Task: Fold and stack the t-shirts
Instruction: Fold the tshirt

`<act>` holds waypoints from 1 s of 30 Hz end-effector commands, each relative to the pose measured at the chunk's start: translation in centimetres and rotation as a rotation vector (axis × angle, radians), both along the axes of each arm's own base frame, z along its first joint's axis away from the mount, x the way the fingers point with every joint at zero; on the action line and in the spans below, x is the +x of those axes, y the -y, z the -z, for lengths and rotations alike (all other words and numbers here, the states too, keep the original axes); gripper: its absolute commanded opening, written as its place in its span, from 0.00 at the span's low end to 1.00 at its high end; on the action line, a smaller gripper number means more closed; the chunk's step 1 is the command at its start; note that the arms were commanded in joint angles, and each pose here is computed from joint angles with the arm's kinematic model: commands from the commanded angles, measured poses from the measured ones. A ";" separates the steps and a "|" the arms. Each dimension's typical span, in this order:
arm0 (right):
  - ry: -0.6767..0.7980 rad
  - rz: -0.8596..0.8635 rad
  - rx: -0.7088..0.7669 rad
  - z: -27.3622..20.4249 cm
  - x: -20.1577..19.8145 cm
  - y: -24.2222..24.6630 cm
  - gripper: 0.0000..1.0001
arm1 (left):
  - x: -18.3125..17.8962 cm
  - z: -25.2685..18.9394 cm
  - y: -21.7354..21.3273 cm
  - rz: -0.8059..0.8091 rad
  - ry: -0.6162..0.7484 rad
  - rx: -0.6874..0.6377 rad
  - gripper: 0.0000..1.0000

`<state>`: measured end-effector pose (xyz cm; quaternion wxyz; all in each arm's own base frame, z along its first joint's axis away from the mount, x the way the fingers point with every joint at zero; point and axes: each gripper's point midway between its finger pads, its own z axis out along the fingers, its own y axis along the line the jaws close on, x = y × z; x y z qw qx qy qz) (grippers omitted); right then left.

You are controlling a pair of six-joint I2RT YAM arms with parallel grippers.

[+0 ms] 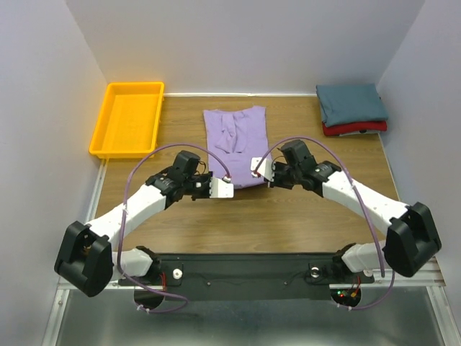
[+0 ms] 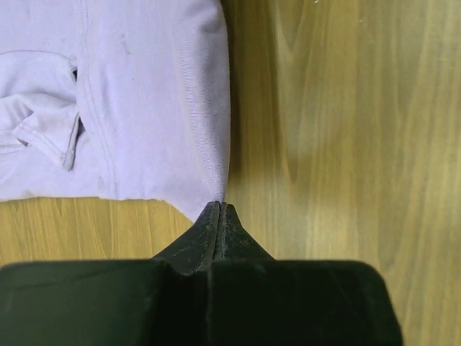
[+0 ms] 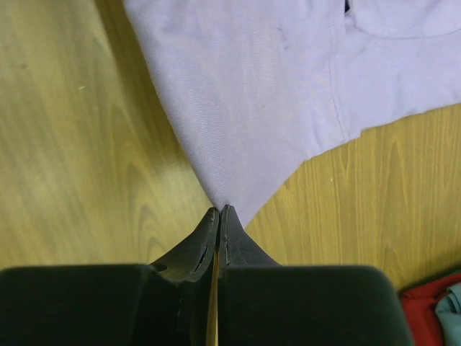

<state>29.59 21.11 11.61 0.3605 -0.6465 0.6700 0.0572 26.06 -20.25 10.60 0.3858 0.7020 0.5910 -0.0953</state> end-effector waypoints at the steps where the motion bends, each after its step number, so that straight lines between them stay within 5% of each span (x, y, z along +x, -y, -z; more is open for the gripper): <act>1: -0.058 -0.022 0.008 -1.4 -3.7 0.7 0.01 | -3.0 -1.3 0.0 0.048 -0.058 -0.020 0.00; 10: -0.134 -0.092 0.034 -4.8 -11.5 0.3 0.00 | -12.9 -3.0 0.9 0.269 -0.131 -0.050 0.00; 16: -0.229 -0.096 0.065 -7.7 -14.4 0.8 0.01 | -15.6 -6.6 0.9 0.294 -0.135 -0.135 0.00; 23: -0.118 -0.017 -0.010 -7.9 -10.1 0.9 0.01 | -13.5 -8.1 1.2 0.186 -0.131 -0.149 0.00; 30: -0.094 -0.001 0.033 -8.7 -2.6 1.5 0.01 | -5.5 -8.4 -0.6 0.072 -0.145 -0.162 0.00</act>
